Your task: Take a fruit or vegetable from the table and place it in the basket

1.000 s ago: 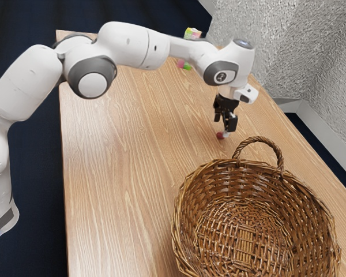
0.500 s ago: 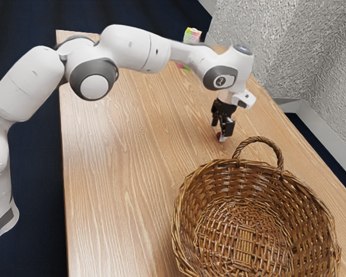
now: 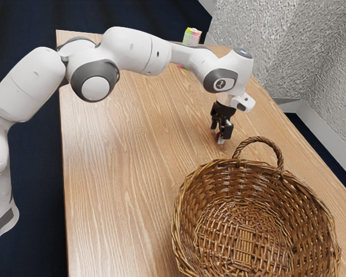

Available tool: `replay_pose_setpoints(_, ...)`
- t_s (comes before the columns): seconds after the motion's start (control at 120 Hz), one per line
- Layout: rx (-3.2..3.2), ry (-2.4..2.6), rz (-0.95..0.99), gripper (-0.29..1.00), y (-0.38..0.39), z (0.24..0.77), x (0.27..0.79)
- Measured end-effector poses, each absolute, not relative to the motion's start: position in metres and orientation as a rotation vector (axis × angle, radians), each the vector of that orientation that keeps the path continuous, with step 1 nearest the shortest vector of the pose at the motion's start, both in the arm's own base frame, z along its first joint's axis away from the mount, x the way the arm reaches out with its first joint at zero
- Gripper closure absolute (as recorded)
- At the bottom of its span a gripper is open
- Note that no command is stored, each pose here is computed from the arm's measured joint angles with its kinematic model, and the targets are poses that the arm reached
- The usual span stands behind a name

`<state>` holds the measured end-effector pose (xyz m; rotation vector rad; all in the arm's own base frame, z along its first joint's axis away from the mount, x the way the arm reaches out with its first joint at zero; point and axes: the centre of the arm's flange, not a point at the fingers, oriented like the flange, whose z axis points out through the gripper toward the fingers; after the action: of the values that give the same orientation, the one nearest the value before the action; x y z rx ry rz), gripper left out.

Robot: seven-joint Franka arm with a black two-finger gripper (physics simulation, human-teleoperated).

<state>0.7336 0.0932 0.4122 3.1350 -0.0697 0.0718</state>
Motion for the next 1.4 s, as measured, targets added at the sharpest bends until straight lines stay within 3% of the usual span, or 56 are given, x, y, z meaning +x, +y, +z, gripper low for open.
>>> replay_pose_setpoints(0.55, 3.134, -0.087, 0.121, 0.24, 0.091, 0.411, 0.739)
replay_pose_setpoints(0.85, 3.138, -0.091, 0.130, 0.52, 0.091, 0.411, 0.739)
replay_pose_setpoints(1.4, 3.142, -0.107, 0.200, 0.56, 0.083, 0.438, 0.741)
